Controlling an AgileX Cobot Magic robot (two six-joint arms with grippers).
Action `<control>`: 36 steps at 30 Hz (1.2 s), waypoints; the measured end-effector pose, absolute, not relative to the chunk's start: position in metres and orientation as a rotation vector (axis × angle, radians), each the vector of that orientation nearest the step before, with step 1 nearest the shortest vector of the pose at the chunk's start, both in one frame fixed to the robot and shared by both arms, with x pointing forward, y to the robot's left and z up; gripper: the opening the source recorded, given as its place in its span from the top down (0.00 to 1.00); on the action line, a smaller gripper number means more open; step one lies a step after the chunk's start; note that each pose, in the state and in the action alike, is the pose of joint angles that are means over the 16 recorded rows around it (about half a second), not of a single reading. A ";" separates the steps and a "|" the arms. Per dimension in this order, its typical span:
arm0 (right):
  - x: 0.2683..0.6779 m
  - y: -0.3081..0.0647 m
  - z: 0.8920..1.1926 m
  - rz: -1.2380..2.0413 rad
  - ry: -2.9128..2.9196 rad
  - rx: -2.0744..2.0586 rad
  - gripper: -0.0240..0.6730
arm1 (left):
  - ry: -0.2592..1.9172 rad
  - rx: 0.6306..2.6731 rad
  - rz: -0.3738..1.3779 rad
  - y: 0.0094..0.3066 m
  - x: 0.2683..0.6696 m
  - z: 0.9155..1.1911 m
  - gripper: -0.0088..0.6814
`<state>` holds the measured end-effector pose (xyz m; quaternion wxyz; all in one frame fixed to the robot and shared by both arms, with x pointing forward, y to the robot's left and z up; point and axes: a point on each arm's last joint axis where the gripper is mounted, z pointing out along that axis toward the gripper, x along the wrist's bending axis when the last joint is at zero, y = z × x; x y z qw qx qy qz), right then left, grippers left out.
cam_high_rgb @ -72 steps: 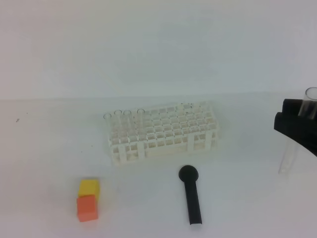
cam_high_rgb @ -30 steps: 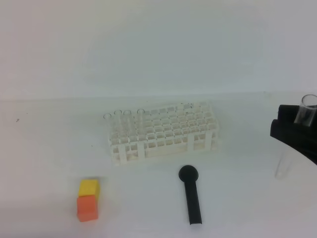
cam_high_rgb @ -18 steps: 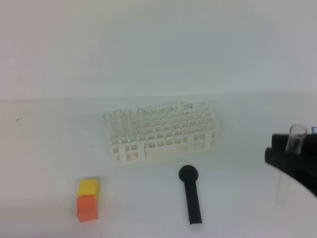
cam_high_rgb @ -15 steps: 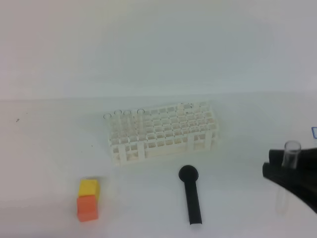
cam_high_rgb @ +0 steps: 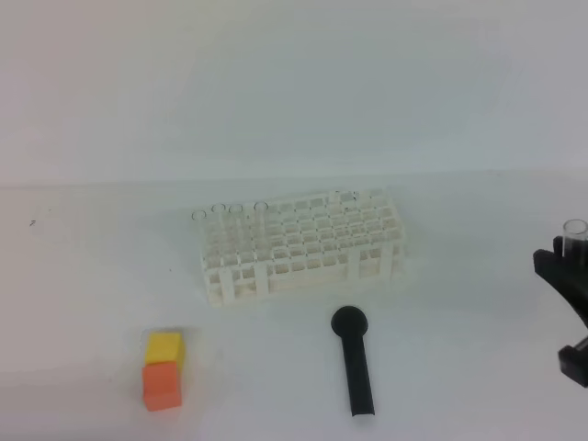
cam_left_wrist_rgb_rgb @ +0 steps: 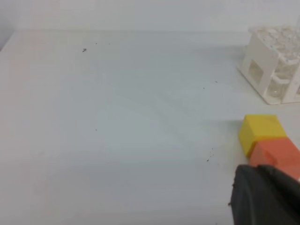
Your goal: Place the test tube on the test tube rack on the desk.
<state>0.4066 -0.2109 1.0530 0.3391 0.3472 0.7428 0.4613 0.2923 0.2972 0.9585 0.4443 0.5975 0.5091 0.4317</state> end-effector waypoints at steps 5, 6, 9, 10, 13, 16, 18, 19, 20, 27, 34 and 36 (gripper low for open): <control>0.423 -0.203 1.048 1.158 1.847 0.966 0.79 | 1.262 1.481 1.070 0.297 0.292 0.959 0.99; 0.426 -0.200 1.047 1.163 1.830 0.968 0.79 | 1.262 1.481 1.070 0.297 0.292 0.959 0.99; 0.439 -0.185 1.048 1.208 1.791 0.951 0.79 | 1.262 1.481 1.070 0.297 0.292 0.959 0.99; 0.444 -0.179 1.049 1.232 1.780 0.941 0.79 | 1.262 1.481 1.070 0.297 0.292 0.959 0.99; 0.459 -0.156 1.050 1.321 1.742 0.909 0.79 | 1.262 1.481 1.071 0.297 0.292 0.959 0.99; 0.474 -0.131 1.051 1.422 1.695 0.865 0.79 | 1.261 1.481 1.071 0.297 0.292 0.959 0.99; 0.484 -0.113 1.050 1.484 1.666 0.827 0.79 | 1.261 1.480 1.071 0.297 0.292 0.959 0.99; 0.489 -0.105 1.049 1.511 1.654 0.806 0.79 | 1.261 1.480 1.071 0.297 0.292 0.959 0.99; 0.493 -0.096 1.047 1.537 1.642 0.786 0.79 | 1.261 1.480 1.071 0.297 0.292 0.959 0.99; 0.517 -0.049 1.026 1.678 1.567 0.717 0.79 | 1.261 1.480 1.071 0.297 0.292 0.959 0.99; 0.536 -0.025 1.003 1.746 1.575 0.741 0.79 | 1.260 1.480 1.072 0.297 0.292 0.958 0.99; 0.539 -0.020 0.999 1.756 1.584 0.747 0.79 | 1.260 1.480 1.072 0.297 0.292 0.958 0.99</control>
